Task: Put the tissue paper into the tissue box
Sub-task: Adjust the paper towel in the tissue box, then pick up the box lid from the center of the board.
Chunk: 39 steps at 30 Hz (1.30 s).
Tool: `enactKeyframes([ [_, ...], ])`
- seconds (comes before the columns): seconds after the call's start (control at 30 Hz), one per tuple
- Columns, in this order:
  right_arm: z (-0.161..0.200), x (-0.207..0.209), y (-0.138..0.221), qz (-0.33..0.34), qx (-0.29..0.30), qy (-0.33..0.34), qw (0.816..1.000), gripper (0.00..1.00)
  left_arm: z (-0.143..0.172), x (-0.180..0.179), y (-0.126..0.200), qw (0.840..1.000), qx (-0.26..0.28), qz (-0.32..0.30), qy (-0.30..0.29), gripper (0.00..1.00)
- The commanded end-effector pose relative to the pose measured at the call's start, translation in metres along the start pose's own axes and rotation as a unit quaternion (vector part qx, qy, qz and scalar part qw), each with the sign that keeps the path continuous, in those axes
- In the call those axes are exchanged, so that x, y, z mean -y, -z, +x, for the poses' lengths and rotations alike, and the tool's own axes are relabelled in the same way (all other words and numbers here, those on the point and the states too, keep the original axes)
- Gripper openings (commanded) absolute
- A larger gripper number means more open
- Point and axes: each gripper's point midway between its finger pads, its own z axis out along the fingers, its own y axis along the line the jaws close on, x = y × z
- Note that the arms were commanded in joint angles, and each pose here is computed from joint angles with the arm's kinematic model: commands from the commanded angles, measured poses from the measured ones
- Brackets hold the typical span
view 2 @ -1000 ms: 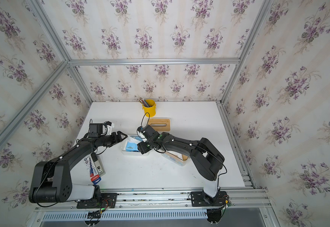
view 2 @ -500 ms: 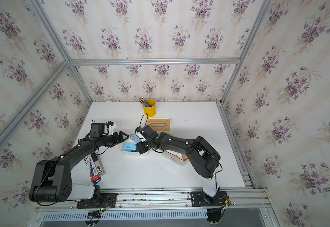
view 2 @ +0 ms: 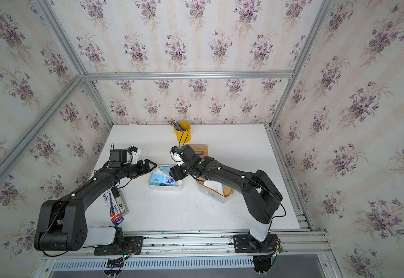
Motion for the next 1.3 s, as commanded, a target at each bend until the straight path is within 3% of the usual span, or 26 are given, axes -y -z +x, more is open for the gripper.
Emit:
enactKeyframes([
  [0.0, -0.008, 0.033, 0.013, 0.041, -0.001, 0.018, 0.999, 0.74, -0.004, -0.004, 0.006, 1.000, 0.008, -0.022, -0.013, 0.88],
  [0.2, -0.012, 0.089, 0.012, 0.128, -0.063, 0.111, 0.983, 0.74, -0.008, -0.002, 0.011, 0.999, 0.015, -0.029, -0.019, 0.90],
  [0.43, -0.007, 0.115, 0.003, 0.115, -0.111, 0.232, 0.959, 0.73, -0.010, 0.003, 0.016, 0.999, 0.017, -0.023, -0.026, 0.91],
  [0.8, -0.003, 0.133, -0.027, 0.081, -0.176, 0.277, 0.941, 0.73, -0.011, 0.004, 0.020, 0.999, 0.019, -0.027, -0.029, 0.91],
  [1.27, 0.001, 0.144, -0.052, 0.065, -0.200, 0.303, 0.930, 0.70, -0.007, 0.002, 0.018, 0.999, 0.011, -0.028, -0.027, 0.92],
])
